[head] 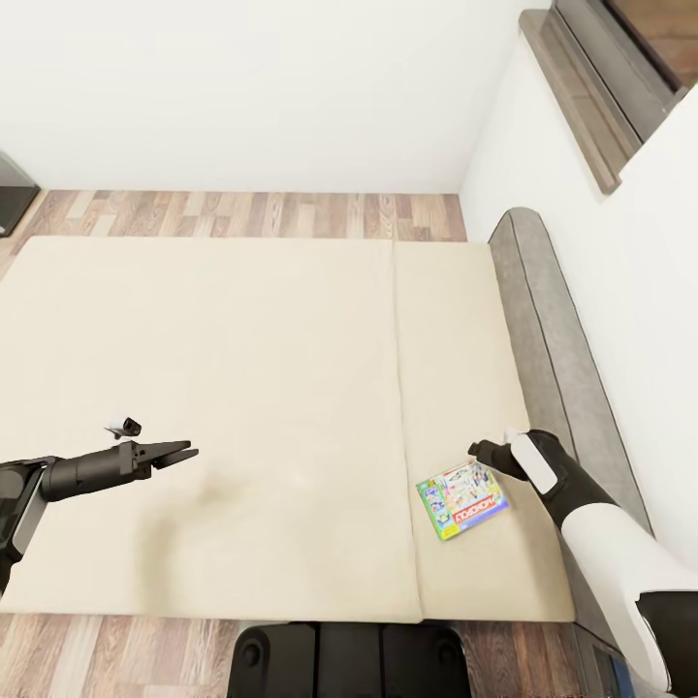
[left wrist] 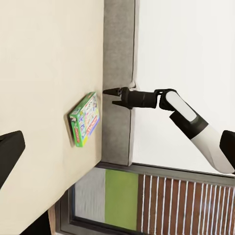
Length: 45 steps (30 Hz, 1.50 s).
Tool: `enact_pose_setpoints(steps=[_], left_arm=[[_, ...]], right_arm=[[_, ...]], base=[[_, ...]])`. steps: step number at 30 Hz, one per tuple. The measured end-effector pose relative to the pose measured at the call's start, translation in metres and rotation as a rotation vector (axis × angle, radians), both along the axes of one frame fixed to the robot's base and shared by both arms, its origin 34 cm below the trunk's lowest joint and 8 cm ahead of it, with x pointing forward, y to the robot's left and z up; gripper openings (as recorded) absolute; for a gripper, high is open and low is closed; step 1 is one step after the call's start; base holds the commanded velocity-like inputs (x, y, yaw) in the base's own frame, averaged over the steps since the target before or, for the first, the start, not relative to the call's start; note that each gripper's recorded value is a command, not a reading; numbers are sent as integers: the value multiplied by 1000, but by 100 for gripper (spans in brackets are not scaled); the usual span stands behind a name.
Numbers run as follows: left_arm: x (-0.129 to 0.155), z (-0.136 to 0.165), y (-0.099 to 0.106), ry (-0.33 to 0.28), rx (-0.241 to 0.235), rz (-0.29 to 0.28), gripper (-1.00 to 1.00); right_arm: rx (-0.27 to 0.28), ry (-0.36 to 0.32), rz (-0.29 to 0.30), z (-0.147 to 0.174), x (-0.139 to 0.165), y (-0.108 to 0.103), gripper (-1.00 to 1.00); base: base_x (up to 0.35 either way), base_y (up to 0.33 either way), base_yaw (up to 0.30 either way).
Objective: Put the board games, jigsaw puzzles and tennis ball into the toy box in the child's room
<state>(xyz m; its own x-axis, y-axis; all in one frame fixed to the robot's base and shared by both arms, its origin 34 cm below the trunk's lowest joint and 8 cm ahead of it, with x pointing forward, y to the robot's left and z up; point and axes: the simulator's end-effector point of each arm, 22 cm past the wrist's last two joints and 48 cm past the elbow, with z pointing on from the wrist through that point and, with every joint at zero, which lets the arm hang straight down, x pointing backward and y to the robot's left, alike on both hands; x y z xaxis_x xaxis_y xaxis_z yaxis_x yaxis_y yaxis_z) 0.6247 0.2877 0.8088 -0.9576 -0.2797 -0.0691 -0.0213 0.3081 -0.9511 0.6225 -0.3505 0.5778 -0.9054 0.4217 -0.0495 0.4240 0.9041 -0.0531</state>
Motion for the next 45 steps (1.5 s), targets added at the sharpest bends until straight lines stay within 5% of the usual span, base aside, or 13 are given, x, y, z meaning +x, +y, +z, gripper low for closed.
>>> enact_pose_setpoints(steps=[17,23,27,45], left_arm=[[11,1,-7,14,-16,-3,100],[70,49,-23,-143,-32,-31,100],[83,65,-27,-192,-51,-35,100],[83,53,-30,-181,-60,-41,100]], right_arm=[[-5,27,1,-13,-11,-3,100],[-4,37,1,-19,-16,-2,100],[-4,45,2,-22,-19,-2,100],[1,51,4,-33,-20,-3,100]], base=[[0,0,0],[0,0,0],[0,0,0],[0,0,0]])
